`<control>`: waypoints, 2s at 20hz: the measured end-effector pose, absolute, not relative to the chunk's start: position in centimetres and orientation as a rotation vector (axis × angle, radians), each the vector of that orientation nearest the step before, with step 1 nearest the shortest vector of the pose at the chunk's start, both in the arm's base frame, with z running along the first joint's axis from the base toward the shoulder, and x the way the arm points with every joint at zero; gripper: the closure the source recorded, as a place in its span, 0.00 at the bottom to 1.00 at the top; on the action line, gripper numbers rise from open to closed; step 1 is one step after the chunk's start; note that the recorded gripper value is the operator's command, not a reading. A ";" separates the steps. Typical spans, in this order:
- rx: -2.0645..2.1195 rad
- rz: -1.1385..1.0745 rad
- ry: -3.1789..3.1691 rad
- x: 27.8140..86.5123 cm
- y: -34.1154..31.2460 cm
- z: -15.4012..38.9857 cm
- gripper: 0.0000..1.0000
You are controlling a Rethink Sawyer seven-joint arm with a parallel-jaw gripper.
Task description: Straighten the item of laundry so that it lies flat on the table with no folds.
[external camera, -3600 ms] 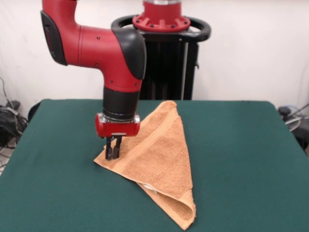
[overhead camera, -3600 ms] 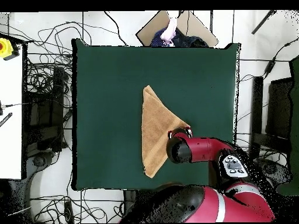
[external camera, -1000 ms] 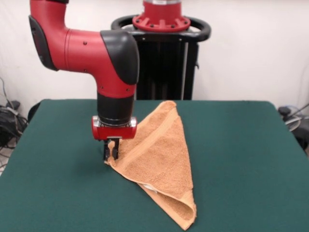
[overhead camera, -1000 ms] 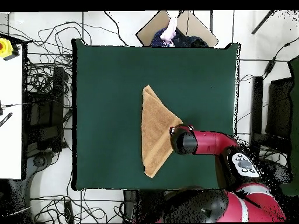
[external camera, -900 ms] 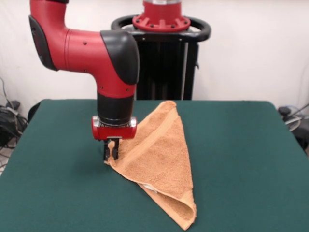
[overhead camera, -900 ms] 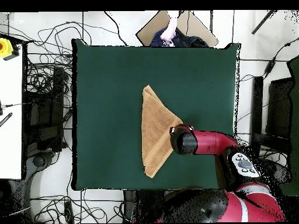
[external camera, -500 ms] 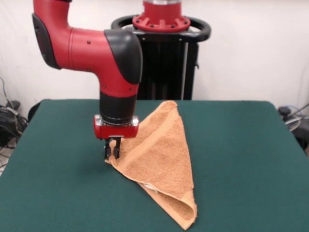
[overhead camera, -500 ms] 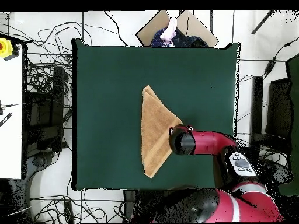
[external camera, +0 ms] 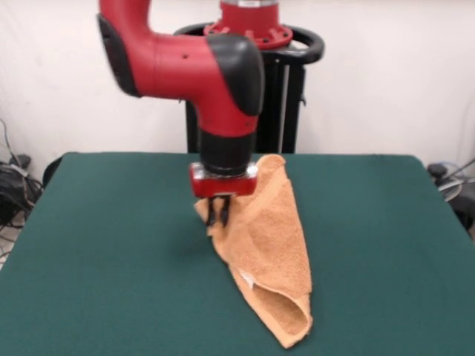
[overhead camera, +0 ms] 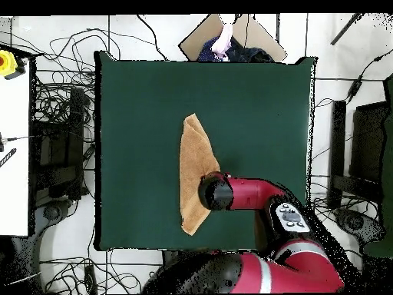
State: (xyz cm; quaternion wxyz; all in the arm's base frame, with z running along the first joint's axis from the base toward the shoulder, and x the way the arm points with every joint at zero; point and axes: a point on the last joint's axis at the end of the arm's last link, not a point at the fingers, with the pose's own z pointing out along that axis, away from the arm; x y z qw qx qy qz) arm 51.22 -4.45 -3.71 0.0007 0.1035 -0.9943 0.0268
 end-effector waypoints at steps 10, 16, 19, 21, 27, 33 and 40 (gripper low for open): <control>0.266 0.003 -3.057 47.1 4.5 -1.4 1.00; 0.276 0.001 -3.078 45.8 6.8 -1.5 1.00; 0.259 0.017 -3.100 45.6 6.1 -2.1 1.00; 0.247 0.025 -3.108 45.5 5.5 -2.3 1.00; 0.234 0.036 -3.112 45.6 5.9 -2.1 1.00; 0.207 0.044 -3.085 45.7 8.7 0.5 1.00; 0.234 0.046 -3.034 46.3 13.8 5.2 1.00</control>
